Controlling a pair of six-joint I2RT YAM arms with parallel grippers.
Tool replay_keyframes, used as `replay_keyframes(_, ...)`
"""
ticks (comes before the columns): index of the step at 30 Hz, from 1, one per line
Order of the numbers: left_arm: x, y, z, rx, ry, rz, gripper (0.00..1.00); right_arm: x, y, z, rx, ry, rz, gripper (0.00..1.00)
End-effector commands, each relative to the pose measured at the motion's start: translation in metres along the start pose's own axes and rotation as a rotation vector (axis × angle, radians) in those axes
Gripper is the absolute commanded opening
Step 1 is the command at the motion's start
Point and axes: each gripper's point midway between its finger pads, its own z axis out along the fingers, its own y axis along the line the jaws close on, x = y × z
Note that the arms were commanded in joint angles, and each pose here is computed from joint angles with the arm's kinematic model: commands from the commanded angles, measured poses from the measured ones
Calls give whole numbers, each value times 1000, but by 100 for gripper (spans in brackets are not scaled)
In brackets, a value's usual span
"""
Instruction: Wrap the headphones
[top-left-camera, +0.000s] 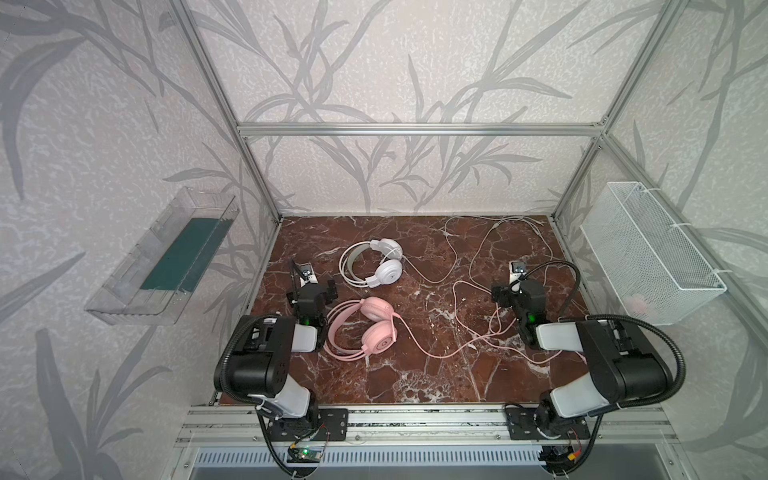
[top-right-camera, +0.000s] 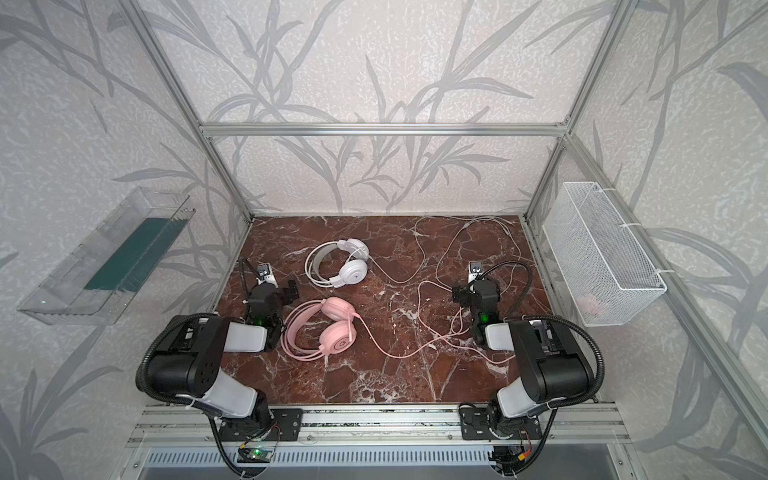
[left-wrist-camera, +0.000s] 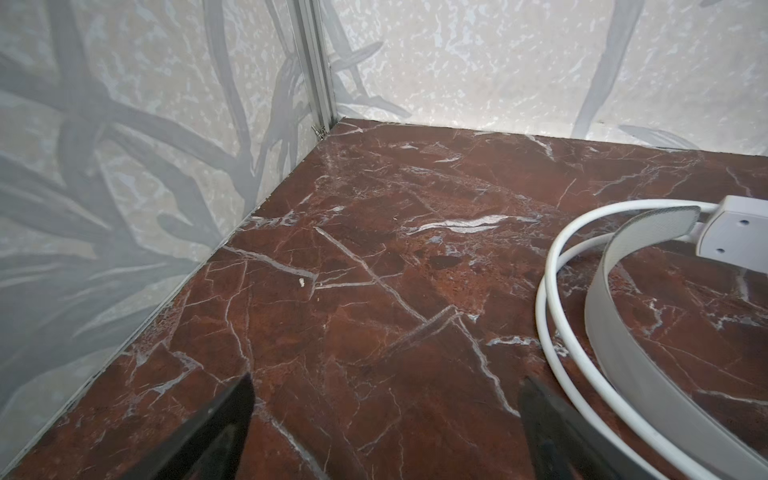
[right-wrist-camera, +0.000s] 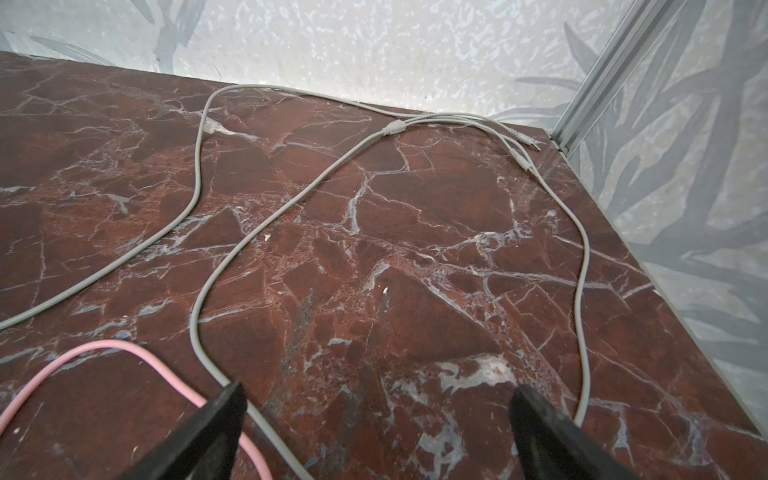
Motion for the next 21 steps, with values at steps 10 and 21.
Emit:
replay_keyframes(10, -11, -1, 4, 1, -31, 0, 99, -11, 2, 3, -7, -33, 0, 99)
replay_keyframes(21, -11, -1, 4, 0, -30, 0, 99, -11, 2, 3, -7, -35, 1, 99)
